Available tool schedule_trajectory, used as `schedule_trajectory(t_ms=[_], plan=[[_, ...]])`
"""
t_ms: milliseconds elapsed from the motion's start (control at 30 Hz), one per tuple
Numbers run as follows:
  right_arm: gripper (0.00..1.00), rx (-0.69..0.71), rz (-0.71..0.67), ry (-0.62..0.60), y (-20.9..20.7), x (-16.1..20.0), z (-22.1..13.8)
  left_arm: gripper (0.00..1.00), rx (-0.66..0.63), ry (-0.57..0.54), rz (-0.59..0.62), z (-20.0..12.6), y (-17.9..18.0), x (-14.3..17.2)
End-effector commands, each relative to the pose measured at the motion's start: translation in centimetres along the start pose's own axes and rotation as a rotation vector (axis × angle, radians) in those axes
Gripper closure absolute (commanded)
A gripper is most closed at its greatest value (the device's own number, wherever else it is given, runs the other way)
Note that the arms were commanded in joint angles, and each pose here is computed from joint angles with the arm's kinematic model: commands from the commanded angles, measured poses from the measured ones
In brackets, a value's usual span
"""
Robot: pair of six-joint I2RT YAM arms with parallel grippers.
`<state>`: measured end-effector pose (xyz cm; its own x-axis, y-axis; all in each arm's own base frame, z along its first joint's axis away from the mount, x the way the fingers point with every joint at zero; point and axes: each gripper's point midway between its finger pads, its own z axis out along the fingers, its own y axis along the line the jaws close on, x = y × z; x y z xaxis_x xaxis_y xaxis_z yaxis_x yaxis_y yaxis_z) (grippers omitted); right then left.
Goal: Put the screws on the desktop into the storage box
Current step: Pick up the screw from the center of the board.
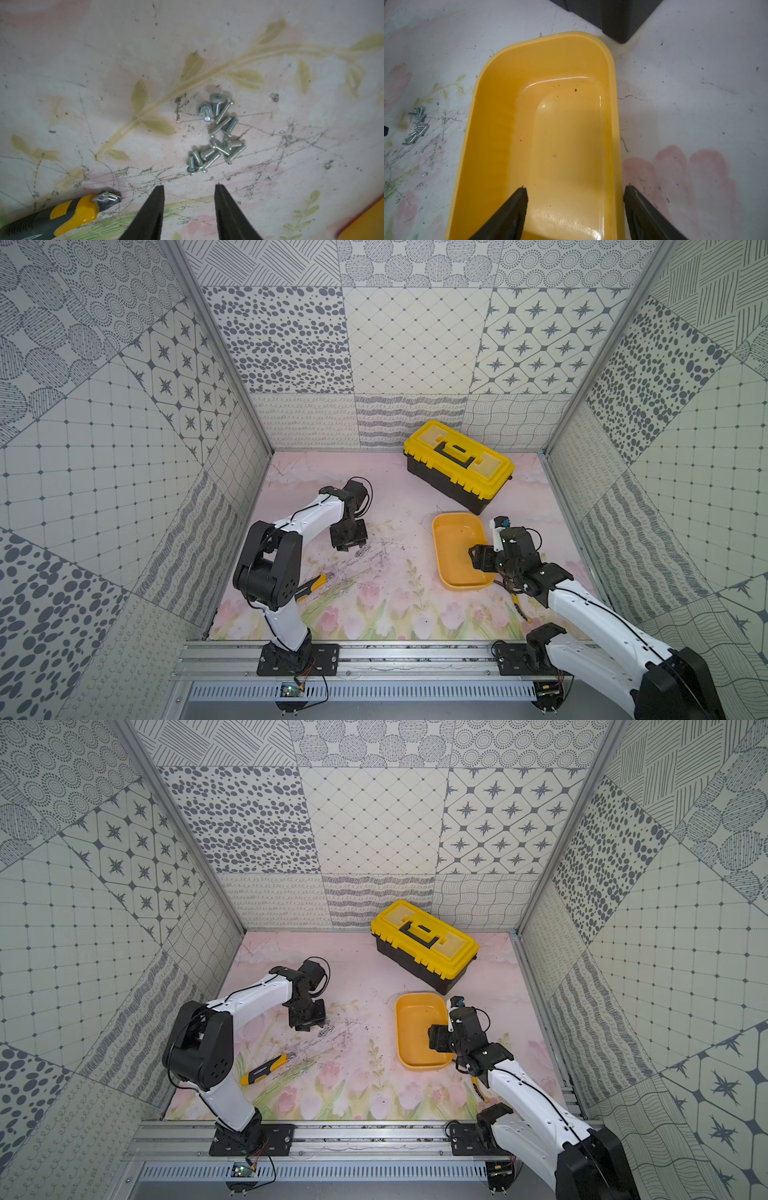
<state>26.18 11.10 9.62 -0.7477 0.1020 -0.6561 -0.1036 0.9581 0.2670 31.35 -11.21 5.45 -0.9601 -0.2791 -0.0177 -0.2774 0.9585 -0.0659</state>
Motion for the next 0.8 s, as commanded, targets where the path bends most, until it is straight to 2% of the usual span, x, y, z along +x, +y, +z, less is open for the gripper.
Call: schedule_trajectory(t_ms=[0,167,267,767], plan=[[0.22,-0.045,-0.011,-0.069,0.9,-1.2,-0.3,0.56,-0.05,0.013,0.013,0.2,-0.1,-1.0],[0.23,-0.053,-0.008,-0.087,0.9,-1.2,-0.5,0.61,-0.036,0.021,0.013,0.8,-0.6,-2.2],[0.23,-0.064,-0.007,-0.089,1.0,-1.1,-0.6,0.69,-0.025,0.034,-0.004,1.4,-0.5,-2.7],[0.24,-0.065,-0.003,-0.095,1.0,-1.1,-0.7,0.78,-0.004,0.061,-0.031,2.7,-0.3,-3.4]])
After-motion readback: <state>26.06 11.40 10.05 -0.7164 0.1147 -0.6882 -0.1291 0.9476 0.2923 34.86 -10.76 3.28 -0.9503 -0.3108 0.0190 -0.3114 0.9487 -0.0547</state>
